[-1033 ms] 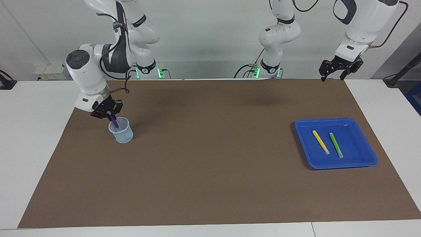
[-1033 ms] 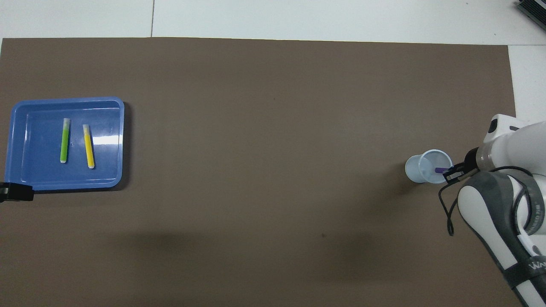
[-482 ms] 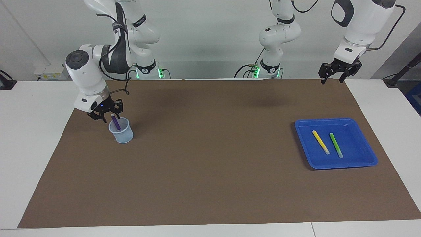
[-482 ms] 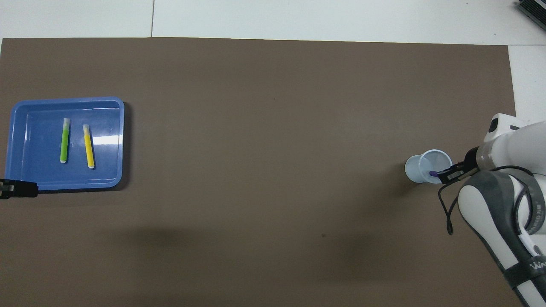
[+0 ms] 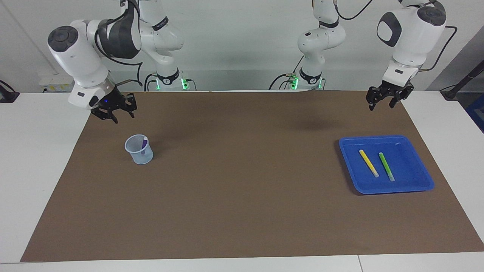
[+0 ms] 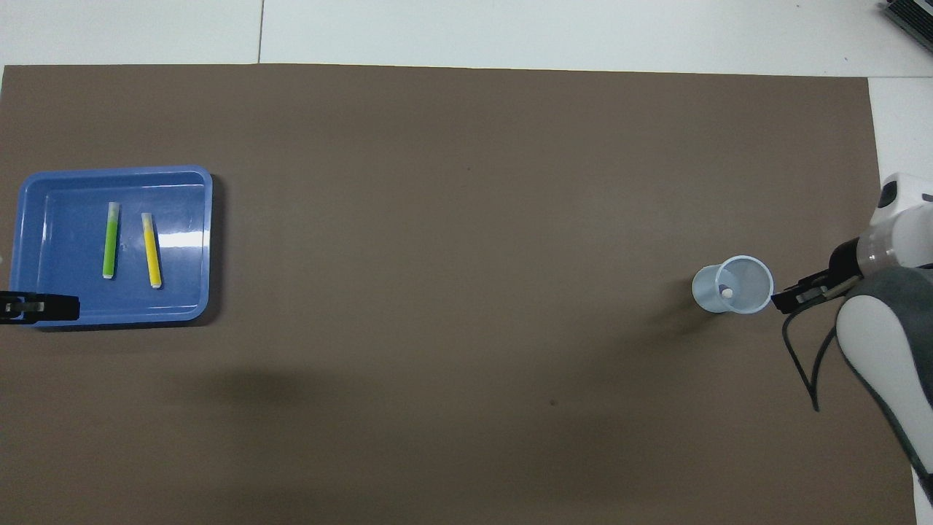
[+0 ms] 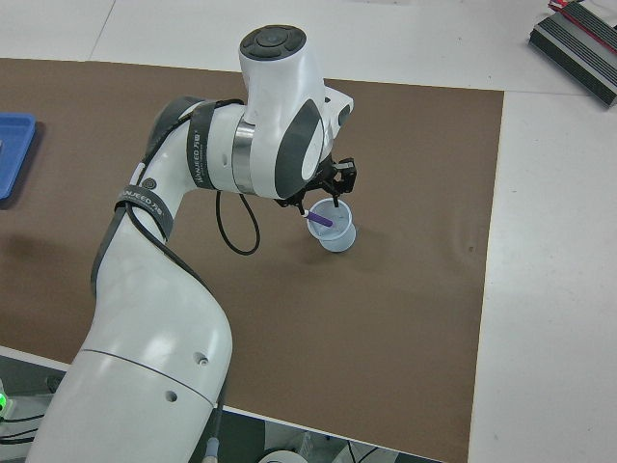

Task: Transfer and insert pens with both arms
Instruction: 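Release the pen and raise the right gripper while the left gripper reaches the tray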

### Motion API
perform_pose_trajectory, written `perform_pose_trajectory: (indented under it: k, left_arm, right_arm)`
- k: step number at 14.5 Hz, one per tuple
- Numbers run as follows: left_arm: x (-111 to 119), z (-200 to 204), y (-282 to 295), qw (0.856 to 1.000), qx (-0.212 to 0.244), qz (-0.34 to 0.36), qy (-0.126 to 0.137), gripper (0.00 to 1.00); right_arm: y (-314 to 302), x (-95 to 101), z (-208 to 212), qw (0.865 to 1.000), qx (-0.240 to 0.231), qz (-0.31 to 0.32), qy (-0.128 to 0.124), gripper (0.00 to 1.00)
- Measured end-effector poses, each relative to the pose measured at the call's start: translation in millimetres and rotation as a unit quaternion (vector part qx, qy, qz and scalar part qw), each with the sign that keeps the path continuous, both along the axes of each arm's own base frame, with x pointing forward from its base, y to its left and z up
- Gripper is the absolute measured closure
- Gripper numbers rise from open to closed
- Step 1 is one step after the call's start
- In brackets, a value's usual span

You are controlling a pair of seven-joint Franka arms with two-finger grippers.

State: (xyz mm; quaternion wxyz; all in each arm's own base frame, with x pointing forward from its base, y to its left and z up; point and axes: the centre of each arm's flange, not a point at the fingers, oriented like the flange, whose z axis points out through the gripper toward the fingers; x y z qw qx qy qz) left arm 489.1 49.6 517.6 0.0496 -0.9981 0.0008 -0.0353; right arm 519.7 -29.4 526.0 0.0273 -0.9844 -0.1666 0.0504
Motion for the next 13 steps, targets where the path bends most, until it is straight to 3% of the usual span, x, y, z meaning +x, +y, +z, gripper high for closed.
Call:
perform_pose_trajectory:
  k: [2, 3, 6, 7, 11, 13]
  left_arm:
    - [9, -23, 2, 1.0, -0.006, 0.019, -0.004, 0.2]
    - [15, -34, 4, 1.0, -0.01, 0.029, -0.004, 0.2]
    - [31, -66, 14, 0.998, -0.019, 0.052, -0.008, 0.19]
    - [35, -75, 20, 0.998, -0.021, 0.056, -0.01, 0.2]
    - [51, -107, 28, 0.998, -0.028, 0.058, -0.024, 0.2]
    - [53, -114, 29, 0.998, -0.03, 0.058, -0.023, 0.2]
  right_arm:
    - [17, -2.9, 17, 0.999, 0.039, -0.025, -0.001, 0.4]
    - [27, -5.8, 23, 0.998, 0.056, -0.04, 0.002, 0.33]
    - [55, -16.3, 41, 0.992, 0.089, -0.085, 0.009, 0.26]
    - [62, -18.1, 44, 0.991, 0.096, -0.096, 0.009, 0.15]
    - [98, -21.6, 46, 0.982, 0.093, -0.161, 0.024, 0.0]
    - [118, -23.6, 47, 0.976, 0.088, -0.195, 0.029, 0.0]
